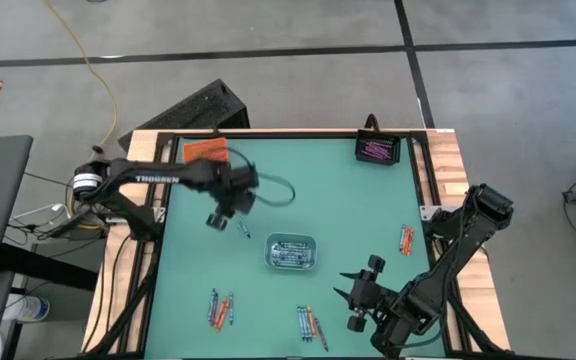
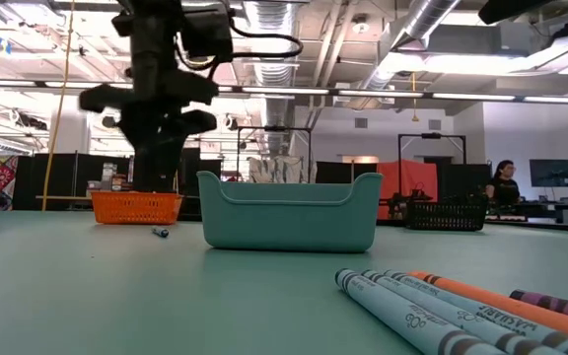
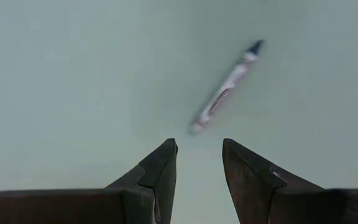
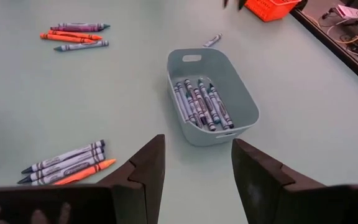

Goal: Sort crayons
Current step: Put the blue crayon into the blue bin

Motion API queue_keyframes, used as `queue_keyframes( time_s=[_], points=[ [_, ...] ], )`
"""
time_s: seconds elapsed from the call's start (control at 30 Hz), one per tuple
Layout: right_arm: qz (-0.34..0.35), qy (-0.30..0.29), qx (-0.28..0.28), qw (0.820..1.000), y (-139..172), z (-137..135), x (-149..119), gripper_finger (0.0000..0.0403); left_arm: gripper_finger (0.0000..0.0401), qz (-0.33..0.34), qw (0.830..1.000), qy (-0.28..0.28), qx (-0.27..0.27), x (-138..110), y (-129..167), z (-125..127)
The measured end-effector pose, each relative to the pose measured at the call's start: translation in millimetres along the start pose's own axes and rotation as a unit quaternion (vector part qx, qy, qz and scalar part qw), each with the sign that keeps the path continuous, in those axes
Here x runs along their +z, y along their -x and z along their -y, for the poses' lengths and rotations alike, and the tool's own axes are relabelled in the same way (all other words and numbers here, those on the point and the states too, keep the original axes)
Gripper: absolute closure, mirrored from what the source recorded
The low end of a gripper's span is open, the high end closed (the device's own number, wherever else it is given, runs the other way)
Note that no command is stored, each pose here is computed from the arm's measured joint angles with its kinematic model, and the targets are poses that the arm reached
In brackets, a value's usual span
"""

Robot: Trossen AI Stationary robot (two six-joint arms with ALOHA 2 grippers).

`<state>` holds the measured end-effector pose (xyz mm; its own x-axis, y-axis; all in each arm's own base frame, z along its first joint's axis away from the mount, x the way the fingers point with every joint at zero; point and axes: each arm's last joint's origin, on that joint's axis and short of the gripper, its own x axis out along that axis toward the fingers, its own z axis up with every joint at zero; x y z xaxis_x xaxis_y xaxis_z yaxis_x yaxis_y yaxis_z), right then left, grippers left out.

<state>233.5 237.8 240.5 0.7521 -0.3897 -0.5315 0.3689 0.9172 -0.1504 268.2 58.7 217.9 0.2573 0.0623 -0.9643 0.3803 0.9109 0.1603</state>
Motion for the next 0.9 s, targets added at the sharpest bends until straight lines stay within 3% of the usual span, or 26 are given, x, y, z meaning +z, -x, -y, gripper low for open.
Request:
queue_keyframes(
  time_s=[0.13, 0.33, 0.9],
  points=[
    [0.0, 0.001, 0.0, 1.0, 0, 0, 0, 0.0226, 0.0282, 0.01, 0.999, -0.039, -0.001, 4, -19, 24],
    [0.006, 0.008, 0.007, 1.0, -2, -2, 3, 0.0226, 0.0282, 0.039, 0.996, -0.074, 0.021, 5, -38, 39],
    [0.013, -0.003, 0.012, 1.0, -5, -4, 7, 0.0226, 0.0288, 0.05, 0.997, -0.057, 0.009, -22, -59, 30]
  ],
)
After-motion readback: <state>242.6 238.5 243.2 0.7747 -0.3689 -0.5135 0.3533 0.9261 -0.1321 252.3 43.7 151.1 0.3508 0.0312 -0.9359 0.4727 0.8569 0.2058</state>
